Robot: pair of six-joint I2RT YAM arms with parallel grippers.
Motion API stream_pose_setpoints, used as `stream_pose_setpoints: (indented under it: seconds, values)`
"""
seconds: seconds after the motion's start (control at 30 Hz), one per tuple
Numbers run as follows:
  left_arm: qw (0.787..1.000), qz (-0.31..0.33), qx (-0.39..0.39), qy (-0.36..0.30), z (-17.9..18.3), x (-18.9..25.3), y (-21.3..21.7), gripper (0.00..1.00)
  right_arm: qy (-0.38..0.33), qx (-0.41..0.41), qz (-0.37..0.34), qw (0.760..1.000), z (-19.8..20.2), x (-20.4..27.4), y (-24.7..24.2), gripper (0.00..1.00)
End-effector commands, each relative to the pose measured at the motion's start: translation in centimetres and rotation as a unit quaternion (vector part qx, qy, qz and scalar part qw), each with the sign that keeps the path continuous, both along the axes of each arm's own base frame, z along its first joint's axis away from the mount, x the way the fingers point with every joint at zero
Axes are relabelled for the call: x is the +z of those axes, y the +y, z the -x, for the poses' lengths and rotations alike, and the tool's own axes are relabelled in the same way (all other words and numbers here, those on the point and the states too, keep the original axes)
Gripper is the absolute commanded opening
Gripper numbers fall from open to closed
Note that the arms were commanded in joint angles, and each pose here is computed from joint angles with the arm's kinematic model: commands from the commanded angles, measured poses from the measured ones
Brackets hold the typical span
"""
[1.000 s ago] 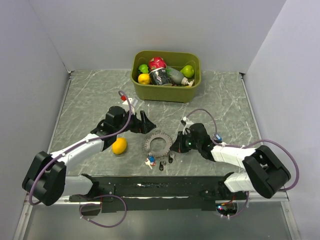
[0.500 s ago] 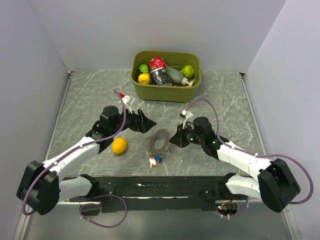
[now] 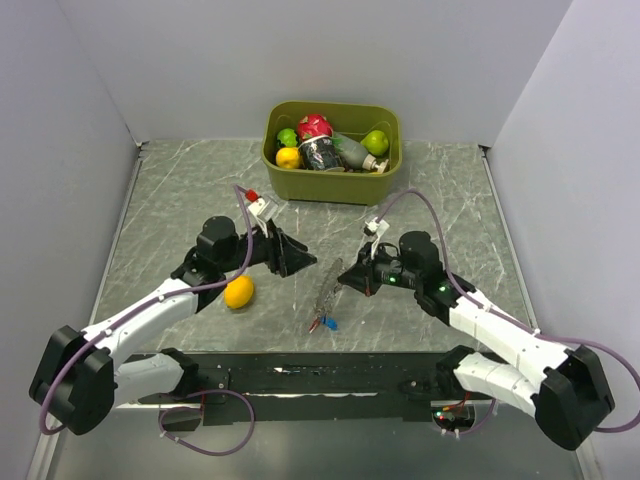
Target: Put the keys on the keyring
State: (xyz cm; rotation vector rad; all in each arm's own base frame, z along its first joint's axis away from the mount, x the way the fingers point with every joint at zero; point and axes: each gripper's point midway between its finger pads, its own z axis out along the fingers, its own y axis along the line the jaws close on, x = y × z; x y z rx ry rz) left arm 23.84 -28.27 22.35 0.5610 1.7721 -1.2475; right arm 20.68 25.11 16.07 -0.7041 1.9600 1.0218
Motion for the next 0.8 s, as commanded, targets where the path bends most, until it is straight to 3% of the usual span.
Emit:
stream_pose_setpoints:
  seconds: [0.0, 0.4, 0.57, 0.77]
  values:
    - [0.995, 0.039, -0.068, -0.059, 2.5, 3.5, -1.1, 0.6, -0.092, 0.034, -0.058, 0.993, 0.1, 6.2, 0.8, 0.0]
    - [0.985, 0.052, -0.146, -0.081, 5.3, 4.3, -2.6, 0.55, -0.194, 0.1, -0.118, 0.969, 3.6, 11.0, 0.5, 0.0]
    - [0.982, 0.058, -0.159, -0.088, 5.9, 5.1, -3.4, 0.49, -0.199, 0.138, -0.127, 0.962, 4.7, 12.2, 0.8, 0.0]
    - [0.979, 0.076, -0.164, -0.091, 6.4, 6.1, -3.6, 0.49, -0.196, 0.155, -0.127, 0.96, 5.3, 12.5, 0.9, 0.0]
